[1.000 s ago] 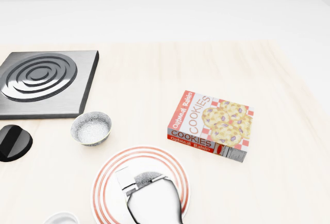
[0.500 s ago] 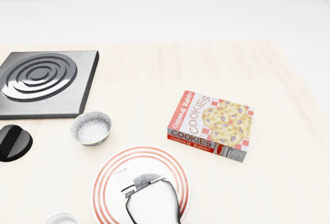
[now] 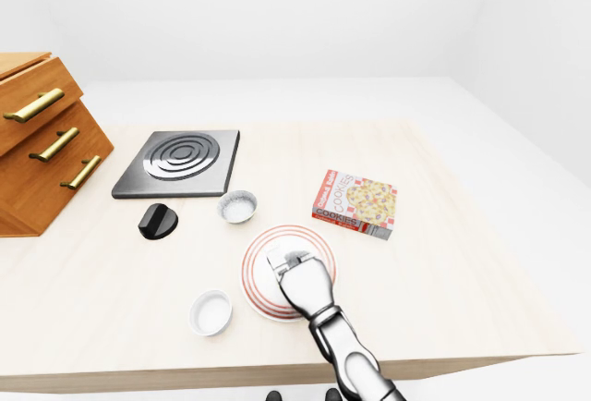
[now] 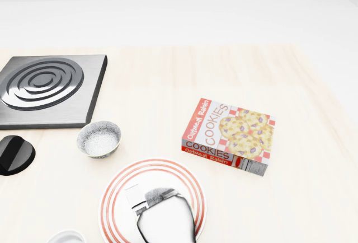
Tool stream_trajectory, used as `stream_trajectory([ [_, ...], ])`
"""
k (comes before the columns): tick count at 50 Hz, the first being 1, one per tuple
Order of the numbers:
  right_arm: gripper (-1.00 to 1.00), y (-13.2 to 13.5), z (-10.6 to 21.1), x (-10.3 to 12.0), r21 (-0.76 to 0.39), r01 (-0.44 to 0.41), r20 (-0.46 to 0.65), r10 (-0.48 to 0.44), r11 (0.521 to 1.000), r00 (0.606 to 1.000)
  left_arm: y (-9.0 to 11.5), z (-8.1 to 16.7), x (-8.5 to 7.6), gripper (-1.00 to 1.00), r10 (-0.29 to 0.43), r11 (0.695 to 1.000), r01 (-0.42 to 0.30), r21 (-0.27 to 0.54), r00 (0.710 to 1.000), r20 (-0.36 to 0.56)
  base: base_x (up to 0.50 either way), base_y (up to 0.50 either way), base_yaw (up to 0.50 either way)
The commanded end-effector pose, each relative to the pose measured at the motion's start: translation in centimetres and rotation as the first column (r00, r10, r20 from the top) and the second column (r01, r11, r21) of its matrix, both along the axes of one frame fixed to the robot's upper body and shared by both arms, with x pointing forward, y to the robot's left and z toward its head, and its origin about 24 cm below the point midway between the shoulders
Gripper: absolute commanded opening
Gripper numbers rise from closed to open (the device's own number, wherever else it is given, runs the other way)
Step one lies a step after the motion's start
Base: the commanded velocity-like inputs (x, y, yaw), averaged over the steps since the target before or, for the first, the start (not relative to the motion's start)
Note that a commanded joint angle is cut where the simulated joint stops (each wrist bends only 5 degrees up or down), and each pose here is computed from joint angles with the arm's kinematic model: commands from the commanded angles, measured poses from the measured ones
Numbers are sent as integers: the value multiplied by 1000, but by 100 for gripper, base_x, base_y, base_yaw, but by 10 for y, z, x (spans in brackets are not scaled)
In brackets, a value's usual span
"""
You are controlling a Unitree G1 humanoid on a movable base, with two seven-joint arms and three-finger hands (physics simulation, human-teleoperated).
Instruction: Pick the akita bowl next to the plate and place it on the plate.
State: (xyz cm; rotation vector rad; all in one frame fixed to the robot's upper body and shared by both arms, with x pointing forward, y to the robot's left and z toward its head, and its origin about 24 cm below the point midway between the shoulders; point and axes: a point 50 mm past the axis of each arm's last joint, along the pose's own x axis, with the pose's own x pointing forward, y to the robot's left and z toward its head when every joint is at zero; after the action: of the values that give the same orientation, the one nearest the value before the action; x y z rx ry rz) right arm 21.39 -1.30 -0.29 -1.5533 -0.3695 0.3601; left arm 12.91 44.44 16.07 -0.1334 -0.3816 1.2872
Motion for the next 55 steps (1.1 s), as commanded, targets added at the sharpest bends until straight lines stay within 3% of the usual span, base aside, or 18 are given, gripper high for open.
stream_trajectory([
  [1, 75, 1, 9, -1, -25, -4, 28, 5, 1000, 1000, 0, 0, 0, 100, 0, 1000, 0, -2, 1000, 0, 0, 0, 0],
  [2, 100, 1, 10, -2, -28, -4, 22, 5, 1000, 1000, 1, -1, 0, 100, 1, 1000, -1, -3, 1000, 0, 0, 0, 0],
  [39, 100, -5, 33, -13, -96, -6, -15, 4, 995, 1000, 2, -2, -2, 100, 5, 1000, -4, -15, 1000, 5, 0, 0, 0],
  [46, 100, -11, 56, -13, -109, 23, -5, -23, 994, 1000, 3, -2, -2, 100, 5, 1000, -4, -18, 1000, 4, 0, 0, 0],
  [49, 100, -14, 86, -16, -110, 43, 22, -41, 993, 999, 3, -3, -2, 100, 4, 1000, -4, -20, 1000, 4, 0, 0, 0],
  [55, 100, -15, 112, -19, -99, 57, 51, -52, 993, 997, 3, 0, -4, 100, 7, 1000, -7, -13, 1000, 12, 0, 0, 0],
])
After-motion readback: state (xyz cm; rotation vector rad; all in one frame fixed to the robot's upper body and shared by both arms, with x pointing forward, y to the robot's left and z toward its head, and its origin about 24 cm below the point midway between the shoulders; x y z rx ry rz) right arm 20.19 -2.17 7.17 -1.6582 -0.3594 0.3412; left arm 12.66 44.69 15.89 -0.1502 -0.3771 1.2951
